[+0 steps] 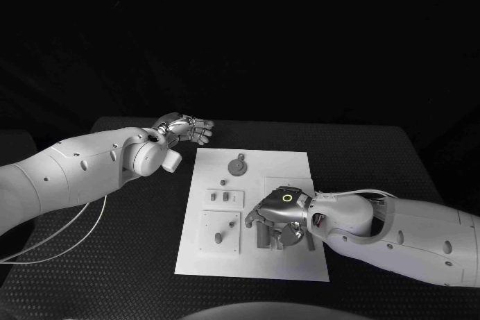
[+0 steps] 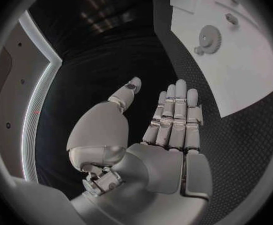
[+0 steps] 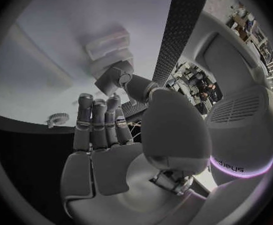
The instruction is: Assemble the parts on the task board
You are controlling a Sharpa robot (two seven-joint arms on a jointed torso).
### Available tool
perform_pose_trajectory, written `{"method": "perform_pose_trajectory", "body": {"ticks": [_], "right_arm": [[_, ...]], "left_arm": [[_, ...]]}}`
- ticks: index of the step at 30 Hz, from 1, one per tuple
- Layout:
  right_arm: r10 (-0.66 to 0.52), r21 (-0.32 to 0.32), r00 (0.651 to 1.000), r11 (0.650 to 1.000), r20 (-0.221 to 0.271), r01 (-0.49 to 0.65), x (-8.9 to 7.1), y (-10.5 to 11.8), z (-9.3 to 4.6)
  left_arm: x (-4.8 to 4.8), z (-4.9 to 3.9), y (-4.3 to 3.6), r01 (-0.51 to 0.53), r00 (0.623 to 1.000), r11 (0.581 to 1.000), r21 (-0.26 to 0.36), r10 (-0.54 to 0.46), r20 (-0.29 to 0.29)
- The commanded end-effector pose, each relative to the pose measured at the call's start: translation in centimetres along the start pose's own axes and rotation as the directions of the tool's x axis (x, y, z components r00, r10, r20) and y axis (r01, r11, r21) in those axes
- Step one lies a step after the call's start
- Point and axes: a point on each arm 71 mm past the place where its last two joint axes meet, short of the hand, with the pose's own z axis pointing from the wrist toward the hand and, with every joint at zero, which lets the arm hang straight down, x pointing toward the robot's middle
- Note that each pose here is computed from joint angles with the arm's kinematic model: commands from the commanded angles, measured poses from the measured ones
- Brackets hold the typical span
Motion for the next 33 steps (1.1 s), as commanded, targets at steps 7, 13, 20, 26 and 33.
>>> {"method": "perform_pose_trajectory", "body": {"ticks": [7,13,20,26,33], "right_arm": [[-0.015,0.008,0.999,1.000,-0.036,0.015,1.0,-0.3,0.2],[-0.010,0.009,0.999,1.000,-0.034,0.011,1.6,-0.3,0.4],[-0.009,0.008,0.999,1.000,-0.031,0.009,1.7,-0.4,0.4],[0.002,0.001,0.999,1.000,-0.032,-0.002,1.7,-0.4,0.3],[0.024,-0.010,0.999,1.000,-0.023,-0.024,1.6,-0.3,0.2]], "left_arm": [[0.25,0.02,-0.16,0.001,1.000,1.000,0.012,-0.001,-0.020],[0.23,0.00,-0.16,0.001,1.000,1.000,0.012,0.000,-0.019],[0.22,-0.01,-0.15,0.001,1.000,1.000,0.011,-0.001,-0.019],[0.23,-0.01,-0.15,0.001,1.000,1.000,0.010,-0.001,-0.020],[0.15,-0.02,-0.12,0.001,1.000,1.000,0.009,0.000,-0.018]]}}
